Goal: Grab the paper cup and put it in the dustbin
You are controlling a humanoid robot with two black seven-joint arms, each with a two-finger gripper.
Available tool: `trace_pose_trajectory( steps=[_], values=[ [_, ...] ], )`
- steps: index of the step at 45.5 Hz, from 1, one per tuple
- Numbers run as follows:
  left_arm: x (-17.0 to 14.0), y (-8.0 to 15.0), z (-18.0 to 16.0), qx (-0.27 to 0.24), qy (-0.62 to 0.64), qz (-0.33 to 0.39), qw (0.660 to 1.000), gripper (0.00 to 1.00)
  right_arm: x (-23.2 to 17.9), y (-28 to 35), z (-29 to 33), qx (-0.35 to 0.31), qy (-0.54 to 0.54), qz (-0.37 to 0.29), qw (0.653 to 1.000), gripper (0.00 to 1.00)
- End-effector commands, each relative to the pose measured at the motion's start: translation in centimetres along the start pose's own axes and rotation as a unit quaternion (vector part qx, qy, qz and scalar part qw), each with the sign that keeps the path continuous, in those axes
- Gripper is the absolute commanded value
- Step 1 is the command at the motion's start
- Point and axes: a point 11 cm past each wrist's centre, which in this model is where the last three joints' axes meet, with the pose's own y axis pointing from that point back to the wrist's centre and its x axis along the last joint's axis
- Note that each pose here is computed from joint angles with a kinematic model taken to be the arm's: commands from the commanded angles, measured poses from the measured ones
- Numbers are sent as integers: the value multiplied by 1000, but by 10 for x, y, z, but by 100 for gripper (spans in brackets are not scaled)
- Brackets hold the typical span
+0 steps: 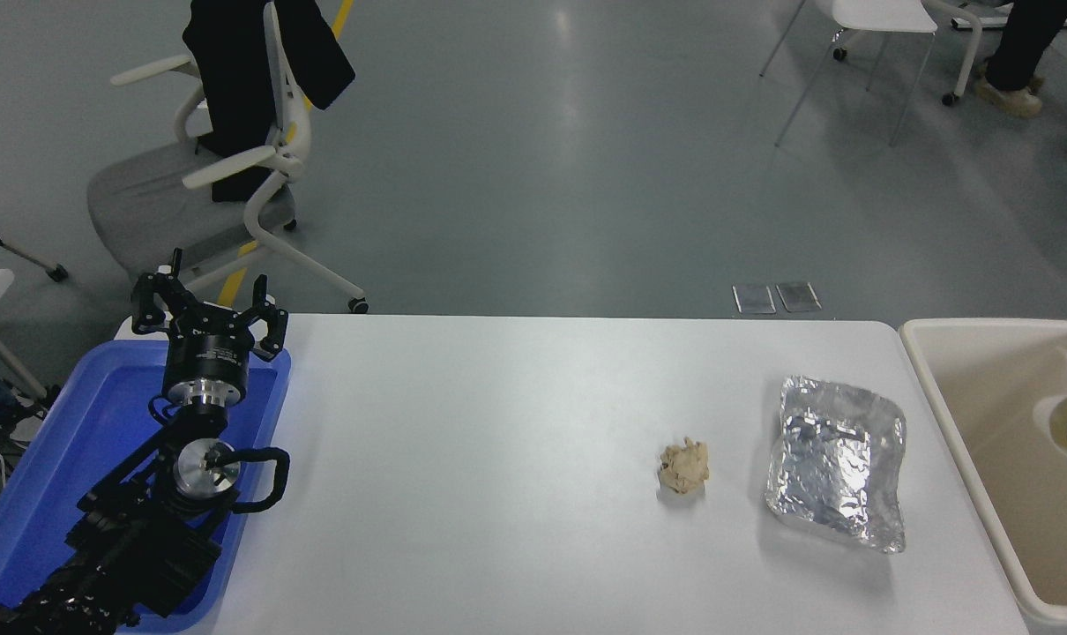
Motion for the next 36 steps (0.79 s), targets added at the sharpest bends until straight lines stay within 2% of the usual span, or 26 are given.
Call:
trace_pose_trajectory(
  steps=[1, 14, 19, 28, 30, 36],
  values=[
    [0, 0, 0, 0, 0, 0, 1000, 99, -13, -5, -5, -10, -83, 8, 997, 100],
    [0, 0, 0, 0, 0, 0, 1000, 99, -16, -5, -4, -7, -86, 3, 996, 100],
    [0, 0, 0, 0, 0, 0, 1000, 99, -15, -5, -20, 18, -90, -7, 996, 100],
    [0, 0, 0, 0, 0, 0, 1000, 99, 42, 33, -67, 118, -110, -28, 986, 100],
    [0, 0, 0, 0, 0, 0, 1000, 99, 56, 49, -88, 151, -92, -37, 984, 100],
    [0, 0, 0, 0, 0, 0, 1000, 99, 79, 92, -120, 193, -10, -67, 979, 100]
  ],
)
